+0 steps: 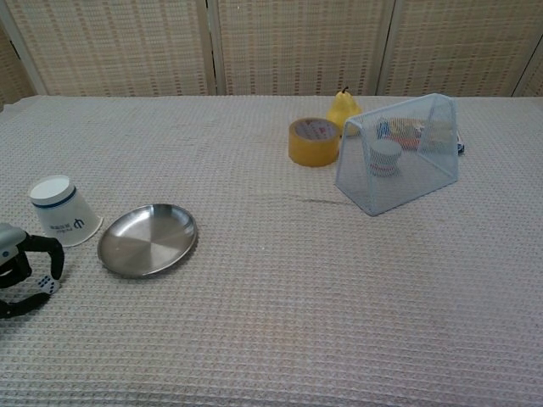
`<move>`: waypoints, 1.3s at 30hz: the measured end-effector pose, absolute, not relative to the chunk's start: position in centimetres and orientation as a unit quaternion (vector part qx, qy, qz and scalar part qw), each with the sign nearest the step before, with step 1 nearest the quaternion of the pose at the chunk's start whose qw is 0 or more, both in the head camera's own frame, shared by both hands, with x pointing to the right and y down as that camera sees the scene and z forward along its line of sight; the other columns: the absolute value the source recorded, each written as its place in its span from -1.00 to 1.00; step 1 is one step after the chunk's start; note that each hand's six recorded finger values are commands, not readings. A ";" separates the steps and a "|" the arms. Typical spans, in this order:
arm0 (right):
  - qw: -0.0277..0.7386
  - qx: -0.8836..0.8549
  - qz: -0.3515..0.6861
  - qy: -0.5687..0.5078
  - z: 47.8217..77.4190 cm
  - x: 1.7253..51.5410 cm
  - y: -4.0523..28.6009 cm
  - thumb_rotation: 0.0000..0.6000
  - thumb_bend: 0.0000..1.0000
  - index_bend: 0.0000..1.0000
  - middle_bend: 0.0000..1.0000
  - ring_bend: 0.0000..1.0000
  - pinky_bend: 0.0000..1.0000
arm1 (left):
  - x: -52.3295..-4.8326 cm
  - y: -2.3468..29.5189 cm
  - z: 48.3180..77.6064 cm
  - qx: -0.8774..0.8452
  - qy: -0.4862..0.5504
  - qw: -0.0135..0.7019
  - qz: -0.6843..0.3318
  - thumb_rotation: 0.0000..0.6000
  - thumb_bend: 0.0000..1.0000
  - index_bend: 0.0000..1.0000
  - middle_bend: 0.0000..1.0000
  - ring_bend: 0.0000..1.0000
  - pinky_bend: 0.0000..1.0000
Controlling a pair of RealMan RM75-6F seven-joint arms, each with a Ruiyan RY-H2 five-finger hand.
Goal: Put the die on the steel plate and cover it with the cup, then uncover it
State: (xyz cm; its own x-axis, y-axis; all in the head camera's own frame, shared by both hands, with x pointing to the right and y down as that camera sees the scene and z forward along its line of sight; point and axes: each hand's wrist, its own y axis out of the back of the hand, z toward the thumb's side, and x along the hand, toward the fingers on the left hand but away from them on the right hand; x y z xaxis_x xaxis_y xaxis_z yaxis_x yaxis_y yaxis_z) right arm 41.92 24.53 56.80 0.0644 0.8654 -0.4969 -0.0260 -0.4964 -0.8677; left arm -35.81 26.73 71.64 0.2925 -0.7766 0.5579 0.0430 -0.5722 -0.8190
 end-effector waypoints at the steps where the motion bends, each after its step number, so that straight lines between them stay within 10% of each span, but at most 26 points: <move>1: 0.374 -0.627 0.596 -0.335 56.8 41.9 24.5 1.00 -0.60 -1.00 -1.00 -1.00 -1.00 | -35.8 26.7 71.6 -0.707 0.259 0.383 -0.535 1.00 -0.25 0.08 1.00 1.00 1.00; 21: 0.373 -0.632 0.592 -0.333 56.7 41.7 24.7 1.00 -0.60 -1.00 -1.00 -1.00 -1.00 | -30.8 22.3 69.0 -0.714 0.304 0.427 -0.464 1.00 -0.06 0.12 1.00 1.00 1.00; 39: 0.370 -0.633 0.589 -0.338 56.4 41.9 24.6 1.00 -0.60 -1.00 -1.00 -1.00 -1.00 | -25.4 18.7 74.1 -0.729 0.251 0.404 -0.492 1.00 -0.16 -0.04 1.00 1.00 1.00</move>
